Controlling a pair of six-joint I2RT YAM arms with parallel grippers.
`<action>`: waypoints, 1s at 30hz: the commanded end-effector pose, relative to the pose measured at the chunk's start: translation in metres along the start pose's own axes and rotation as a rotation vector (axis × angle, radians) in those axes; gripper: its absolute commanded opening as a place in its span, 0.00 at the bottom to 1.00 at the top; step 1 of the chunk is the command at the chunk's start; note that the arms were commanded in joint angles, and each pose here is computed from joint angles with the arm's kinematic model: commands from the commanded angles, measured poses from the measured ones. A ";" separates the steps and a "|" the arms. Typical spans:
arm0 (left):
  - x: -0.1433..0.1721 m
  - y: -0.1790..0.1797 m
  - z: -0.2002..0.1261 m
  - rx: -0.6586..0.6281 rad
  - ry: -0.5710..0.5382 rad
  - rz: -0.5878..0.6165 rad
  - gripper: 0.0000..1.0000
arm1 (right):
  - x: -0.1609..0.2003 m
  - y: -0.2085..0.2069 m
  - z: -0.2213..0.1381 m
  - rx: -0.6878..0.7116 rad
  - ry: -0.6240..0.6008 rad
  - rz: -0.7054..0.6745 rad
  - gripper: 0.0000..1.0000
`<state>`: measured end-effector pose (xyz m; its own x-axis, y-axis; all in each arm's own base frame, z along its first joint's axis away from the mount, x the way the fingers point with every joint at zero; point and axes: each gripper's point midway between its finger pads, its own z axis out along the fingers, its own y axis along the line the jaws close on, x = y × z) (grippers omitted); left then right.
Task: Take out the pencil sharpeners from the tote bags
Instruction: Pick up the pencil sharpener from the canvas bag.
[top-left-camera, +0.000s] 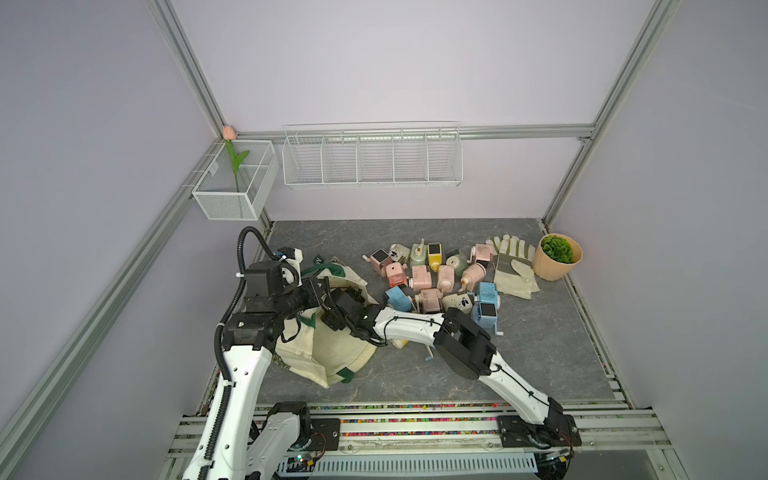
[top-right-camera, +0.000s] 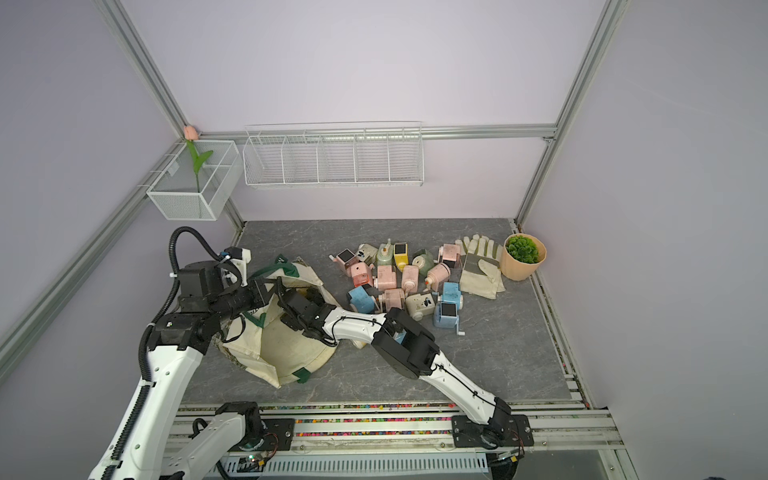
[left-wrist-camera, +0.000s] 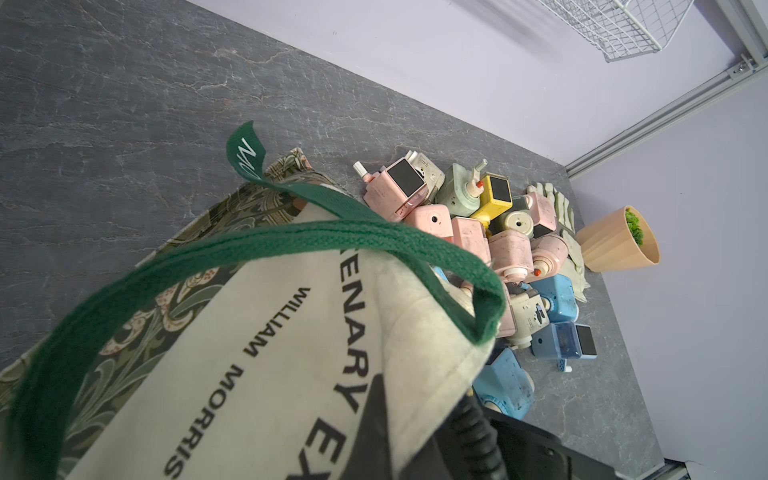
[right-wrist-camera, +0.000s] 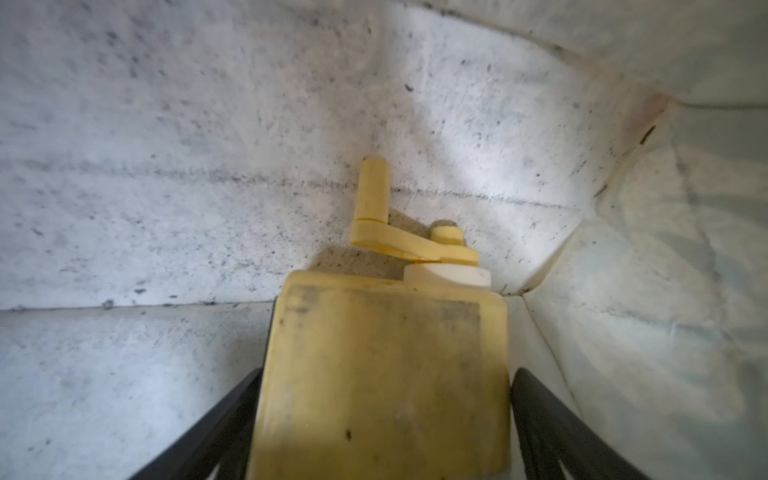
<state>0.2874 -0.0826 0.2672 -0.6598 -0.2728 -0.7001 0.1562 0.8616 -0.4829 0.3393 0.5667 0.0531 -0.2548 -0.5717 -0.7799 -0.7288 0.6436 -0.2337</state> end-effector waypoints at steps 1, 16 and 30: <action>-0.010 -0.017 -0.004 0.076 -0.036 0.038 0.00 | 0.044 0.017 0.015 -0.043 0.109 -0.044 0.90; -0.010 -0.016 -0.004 0.074 -0.035 0.037 0.00 | 0.036 0.033 -0.010 -0.204 0.128 0.105 0.95; -0.010 -0.016 -0.005 0.071 -0.038 0.038 0.00 | 0.004 0.032 -0.082 -0.325 -0.072 0.071 0.88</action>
<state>0.2857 -0.0890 0.2700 -0.6643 -0.2659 -0.6985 0.1865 0.8460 -0.4994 0.2692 0.5338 0.0412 -0.3460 -0.5602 -0.7526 -0.8512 0.5248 0.0007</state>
